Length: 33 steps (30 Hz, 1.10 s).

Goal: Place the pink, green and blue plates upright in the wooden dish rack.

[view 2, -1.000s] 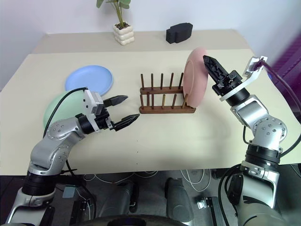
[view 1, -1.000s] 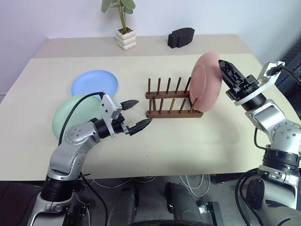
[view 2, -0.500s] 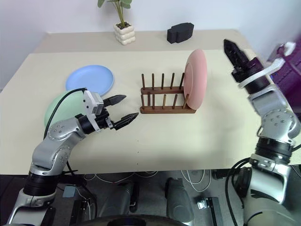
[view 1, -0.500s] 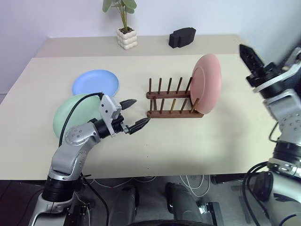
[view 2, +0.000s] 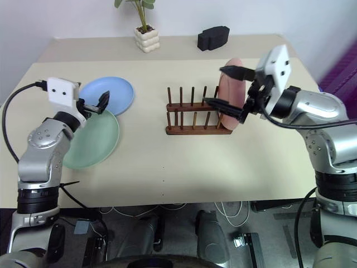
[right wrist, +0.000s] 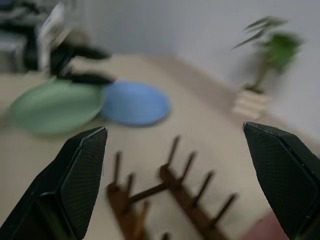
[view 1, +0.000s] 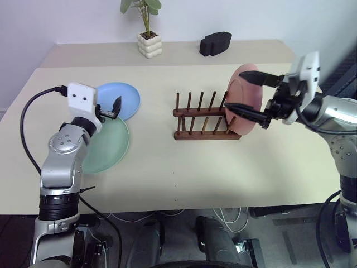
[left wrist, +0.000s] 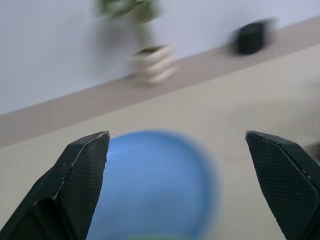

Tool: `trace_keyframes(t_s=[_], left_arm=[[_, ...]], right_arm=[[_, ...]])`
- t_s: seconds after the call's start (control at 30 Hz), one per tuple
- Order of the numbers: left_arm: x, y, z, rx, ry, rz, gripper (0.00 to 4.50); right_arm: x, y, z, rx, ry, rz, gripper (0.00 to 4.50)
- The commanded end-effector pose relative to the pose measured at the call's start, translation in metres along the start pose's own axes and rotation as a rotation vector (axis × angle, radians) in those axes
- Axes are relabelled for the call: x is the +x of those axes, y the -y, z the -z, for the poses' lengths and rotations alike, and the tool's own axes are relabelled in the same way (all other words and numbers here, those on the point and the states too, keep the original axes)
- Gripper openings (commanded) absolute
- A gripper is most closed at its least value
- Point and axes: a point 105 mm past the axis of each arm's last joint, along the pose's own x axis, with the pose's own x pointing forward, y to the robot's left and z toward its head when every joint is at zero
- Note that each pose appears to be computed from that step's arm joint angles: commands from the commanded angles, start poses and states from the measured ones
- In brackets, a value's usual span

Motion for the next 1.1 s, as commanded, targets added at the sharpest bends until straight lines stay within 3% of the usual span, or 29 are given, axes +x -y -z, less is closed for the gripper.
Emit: trace_keyframes(t_s=[0.03,0.2,0.4,0.57,0.9,1.0,1.1], left_arm=[[-0.013,-0.033,-0.011,0.033,-0.05,-0.12,4.5],[-0.032,-0.058,0.0,0.018,-0.19,-0.195,4.5],[-0.053,-0.082,0.025,-0.098,-0.379,-0.354,4.5],[-0.058,-0.074,0.043,-0.253,-0.46,-0.37,4.5],[-0.066,-0.067,0.07,-0.392,-0.546,-0.415,4.5],[-0.067,-0.068,0.072,-0.384,-0.546,-0.424,3.65],[-0.068,-0.067,0.073,-0.383,-0.545,-0.426,2.11]], right_arm=[[0.018,-0.026,-0.005,-0.04,0.037,-0.103,4.42],[0.032,-0.044,0.008,-0.005,0.036,-0.163,4.42],[0.035,-0.042,0.023,0.026,0.017,-0.161,4.42],[0.036,-0.042,0.024,0.023,0.018,-0.161,4.42],[0.035,-0.042,0.02,0.011,0.029,-0.152,4.42],[0.034,-0.042,0.02,0.009,0.029,-0.151,4.5],[0.034,-0.041,0.019,0.008,0.029,-0.149,4.5]])
